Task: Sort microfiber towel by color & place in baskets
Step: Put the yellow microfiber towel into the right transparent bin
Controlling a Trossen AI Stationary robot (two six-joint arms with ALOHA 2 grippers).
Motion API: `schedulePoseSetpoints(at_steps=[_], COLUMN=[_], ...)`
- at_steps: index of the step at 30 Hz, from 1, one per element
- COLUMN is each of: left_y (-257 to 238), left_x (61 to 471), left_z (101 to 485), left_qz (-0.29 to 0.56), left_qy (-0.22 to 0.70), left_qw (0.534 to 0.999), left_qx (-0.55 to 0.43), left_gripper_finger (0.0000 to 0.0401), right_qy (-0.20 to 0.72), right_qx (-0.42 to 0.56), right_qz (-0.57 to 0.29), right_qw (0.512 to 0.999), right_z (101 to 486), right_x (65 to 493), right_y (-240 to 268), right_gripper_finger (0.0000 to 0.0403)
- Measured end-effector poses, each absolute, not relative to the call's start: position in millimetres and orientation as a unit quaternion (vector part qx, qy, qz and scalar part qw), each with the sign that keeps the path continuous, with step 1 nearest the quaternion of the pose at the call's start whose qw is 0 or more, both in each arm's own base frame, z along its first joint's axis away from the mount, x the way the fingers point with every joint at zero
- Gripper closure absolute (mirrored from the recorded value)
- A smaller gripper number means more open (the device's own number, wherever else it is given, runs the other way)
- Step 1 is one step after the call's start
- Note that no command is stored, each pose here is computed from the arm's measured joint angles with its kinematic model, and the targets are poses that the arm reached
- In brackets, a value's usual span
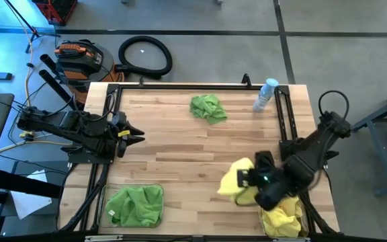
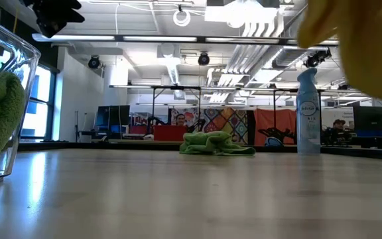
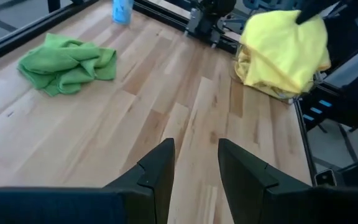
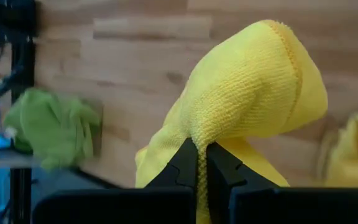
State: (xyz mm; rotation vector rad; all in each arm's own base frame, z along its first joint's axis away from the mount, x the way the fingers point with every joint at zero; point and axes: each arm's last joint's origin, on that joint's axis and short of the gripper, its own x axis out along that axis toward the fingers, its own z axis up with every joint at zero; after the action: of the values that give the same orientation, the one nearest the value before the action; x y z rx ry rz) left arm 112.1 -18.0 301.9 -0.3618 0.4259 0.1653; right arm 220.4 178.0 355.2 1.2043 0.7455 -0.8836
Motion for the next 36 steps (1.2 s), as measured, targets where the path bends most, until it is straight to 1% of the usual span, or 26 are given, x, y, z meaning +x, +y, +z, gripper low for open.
schedulePoseSetpoints(at_steps=[3, 10, 14, 17, 20, 22, 28, 30, 33, 36], left_y=[-18.2, -18.7, -19.2, -20.8, -22.4, -23.4, -25.8, -26.5, -27.7, -28.8], left_x=[112.2, 112.2, 114.2, 116.6, 120.3, 122.6, 131.5, 134.7, 139.5, 144.3], left_z=[301.9, 301.9, 300.9, 299.6, 297.5, 296.4, 291.3, 289.0, 285.9, 282.5], left_qz=[0.081, 0.075, 0.076, 0.062, 0.053, 0.047, 0.049, 0.051, 0.055, 0.058], left_qy=[0.21, 0.211, 0.216, 0.227, 0.24, 0.248, 0.27, 0.28, 0.291, 0.303], left_qw=[0.954, 0.952, 0.951, 0.949, 0.946, 0.945, 0.94, 0.937, 0.934, 0.931], left_qx=[-0.197, -0.209, -0.207, -0.209, -0.209, -0.21, -0.205, -0.202, -0.199, -0.196], left_gripper_finger=[0.0288, 0.0288, 0.0288, 0.0288, 0.0288, 0.0288, 0.0288, 0.0288, 0.0288, 0.0288], right_qy=[0.363, 0.485, 0.569, 0.625, 0.683, 0.712, 0.718, 0.698, 0.645, 0.612], right_qx=[0.541, 0.521, 0.498, 0.453, 0.394, 0.379, 0.367, 0.374, 0.394, 0.405], right_qz=[-0.374, -0.329, -0.326, -0.352, -0.383, -0.37, -0.356, -0.35, -0.343, -0.366], right_qw=[0.66, 0.62, 0.567, 0.529, 0.48, 0.461, 0.472, 0.501, 0.558, 0.573], right_z=[354.6, 352.8, 351.6, 350.2, 350.0, 351.7, 355.9, 355.5, 354.3, 346.3], right_x=[205.7, 171.2, 146.8, 123.4, 101.3, 91.0, 72.6, 74.4, 84.8, 96.6], right_y=[195.1, 226.3, 239.9, 243.8, 244.0, 248.1, 249.3, 248.4, 245.1, 239.9], right_gripper_finger=[0.04, 0.04, 0.0401, 0.0401, 0.0401, 0.04, 0.04, 0.04, 0.0399, 0.0399])
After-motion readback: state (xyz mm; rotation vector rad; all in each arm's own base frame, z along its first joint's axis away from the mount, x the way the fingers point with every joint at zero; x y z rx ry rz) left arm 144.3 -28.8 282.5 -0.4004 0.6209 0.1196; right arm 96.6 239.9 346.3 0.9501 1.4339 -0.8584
